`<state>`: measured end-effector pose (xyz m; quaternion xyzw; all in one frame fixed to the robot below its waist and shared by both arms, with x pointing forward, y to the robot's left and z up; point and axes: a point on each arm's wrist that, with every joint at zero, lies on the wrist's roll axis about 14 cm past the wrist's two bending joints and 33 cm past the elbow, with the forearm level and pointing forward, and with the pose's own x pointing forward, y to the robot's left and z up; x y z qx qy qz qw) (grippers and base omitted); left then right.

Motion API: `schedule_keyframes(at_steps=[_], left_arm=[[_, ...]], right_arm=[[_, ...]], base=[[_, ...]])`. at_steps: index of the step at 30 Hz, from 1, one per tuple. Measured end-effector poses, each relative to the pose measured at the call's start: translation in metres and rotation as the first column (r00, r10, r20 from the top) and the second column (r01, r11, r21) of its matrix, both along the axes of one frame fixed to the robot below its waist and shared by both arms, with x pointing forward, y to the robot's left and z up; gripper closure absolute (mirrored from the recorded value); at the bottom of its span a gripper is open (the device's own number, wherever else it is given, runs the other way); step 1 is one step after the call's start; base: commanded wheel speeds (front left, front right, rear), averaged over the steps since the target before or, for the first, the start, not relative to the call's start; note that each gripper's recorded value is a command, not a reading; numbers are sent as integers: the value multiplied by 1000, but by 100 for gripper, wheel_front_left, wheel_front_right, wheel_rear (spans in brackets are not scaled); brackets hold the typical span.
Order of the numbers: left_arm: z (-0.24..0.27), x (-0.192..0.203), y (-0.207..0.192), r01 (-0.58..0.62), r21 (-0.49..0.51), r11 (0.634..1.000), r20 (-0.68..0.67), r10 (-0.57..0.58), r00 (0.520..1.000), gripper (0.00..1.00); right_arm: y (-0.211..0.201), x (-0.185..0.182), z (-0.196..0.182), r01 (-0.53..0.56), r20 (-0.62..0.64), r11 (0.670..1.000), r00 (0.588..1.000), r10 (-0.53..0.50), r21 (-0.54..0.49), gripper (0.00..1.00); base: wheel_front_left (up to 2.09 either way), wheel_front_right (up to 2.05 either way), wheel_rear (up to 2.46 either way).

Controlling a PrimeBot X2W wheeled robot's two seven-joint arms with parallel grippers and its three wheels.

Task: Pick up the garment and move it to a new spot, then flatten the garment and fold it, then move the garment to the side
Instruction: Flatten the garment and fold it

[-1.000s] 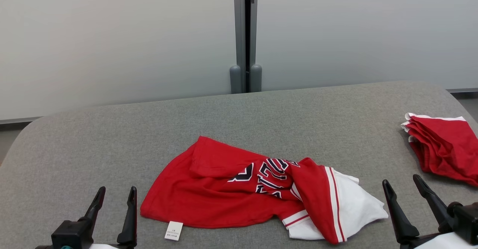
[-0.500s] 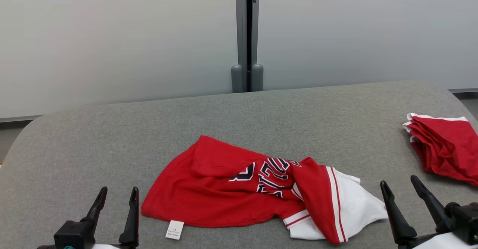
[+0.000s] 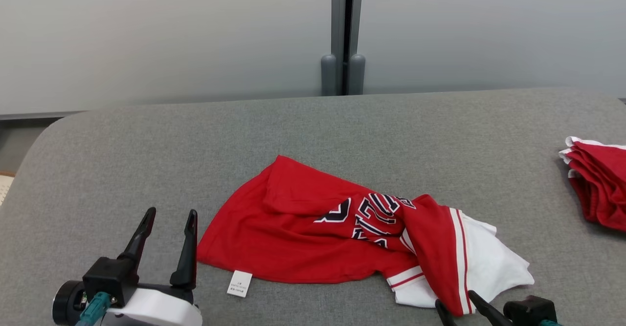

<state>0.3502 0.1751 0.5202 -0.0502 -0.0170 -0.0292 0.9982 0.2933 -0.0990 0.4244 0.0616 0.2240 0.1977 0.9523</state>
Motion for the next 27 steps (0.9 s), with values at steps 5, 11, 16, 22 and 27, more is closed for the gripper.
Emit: schedule_keyframes(at_steps=[5, 11, 16, 22, 27], left_arm=[[-3, 15, -1, 1, -3, 1000, 1, -1, 1000, 0], [-18, 22, 6, -20, -2, 1000, -30, 20, 999, 0], [-17, 27, 9, -27, -2, 1000, -23, 27, 999, 0], [-15, 37, 11, -30, 2, 1000, -7, 30, 1000, 0], [-14, 48, 9, -23, 2, 1000, 3, 23, 1000, 0]], right_arm=[[11, 22, -17, -38, -16, 999, 999, 38, -25, 0], [13, 38, -36, -49, -49, 997, 998, 46, -58, 62], [8, 58, -25, -9, 14, 999, 1000, 9, -38, 100], [-3, 95, 10, 28, 147, 999, 989, -24, -24, 100], [-15, 136, 35, 54, 231, 998, 972, -45, -31, 100]], base=[[0, 0, 0], [0, 0, 0], [0, 0, 0], [0, 0, 0], [0, 0, 0]])
